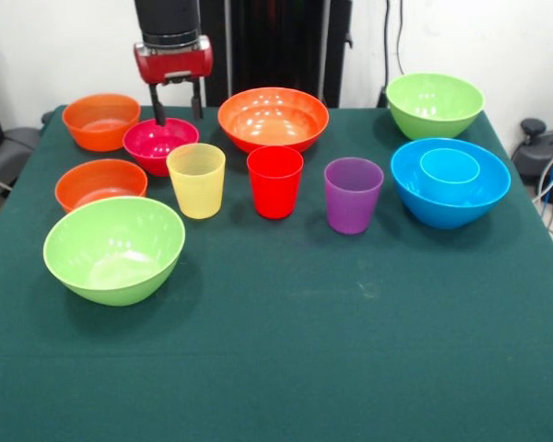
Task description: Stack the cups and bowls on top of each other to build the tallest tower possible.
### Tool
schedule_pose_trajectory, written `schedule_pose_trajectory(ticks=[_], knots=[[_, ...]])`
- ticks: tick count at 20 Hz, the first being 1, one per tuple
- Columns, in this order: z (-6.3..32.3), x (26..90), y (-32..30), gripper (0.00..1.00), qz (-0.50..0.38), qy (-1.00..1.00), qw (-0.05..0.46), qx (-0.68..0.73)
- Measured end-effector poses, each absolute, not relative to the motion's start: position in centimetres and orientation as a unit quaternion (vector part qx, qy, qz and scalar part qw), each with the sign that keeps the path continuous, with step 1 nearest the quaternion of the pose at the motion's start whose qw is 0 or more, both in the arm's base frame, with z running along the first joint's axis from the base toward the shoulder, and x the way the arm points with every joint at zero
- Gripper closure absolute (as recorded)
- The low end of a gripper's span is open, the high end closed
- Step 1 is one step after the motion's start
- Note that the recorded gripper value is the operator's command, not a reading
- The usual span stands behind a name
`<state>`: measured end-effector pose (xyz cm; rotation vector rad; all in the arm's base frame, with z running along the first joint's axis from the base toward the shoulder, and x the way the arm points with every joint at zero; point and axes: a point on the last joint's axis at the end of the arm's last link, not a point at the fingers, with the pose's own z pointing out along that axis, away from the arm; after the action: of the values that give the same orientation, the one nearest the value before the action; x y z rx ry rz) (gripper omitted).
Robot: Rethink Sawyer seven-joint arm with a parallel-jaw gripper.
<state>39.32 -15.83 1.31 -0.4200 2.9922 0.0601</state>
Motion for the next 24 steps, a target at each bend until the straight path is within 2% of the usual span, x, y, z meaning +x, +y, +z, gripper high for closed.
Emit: schedule_pose_trajectory(ticks=[13,24], knots=[[-1.3,37.4,-12.9,0.00,0.062,0.987,0.037,-0.146],[-3.5,34.5,-11.9,0.00,0.057,0.981,0.000,-0.186]])
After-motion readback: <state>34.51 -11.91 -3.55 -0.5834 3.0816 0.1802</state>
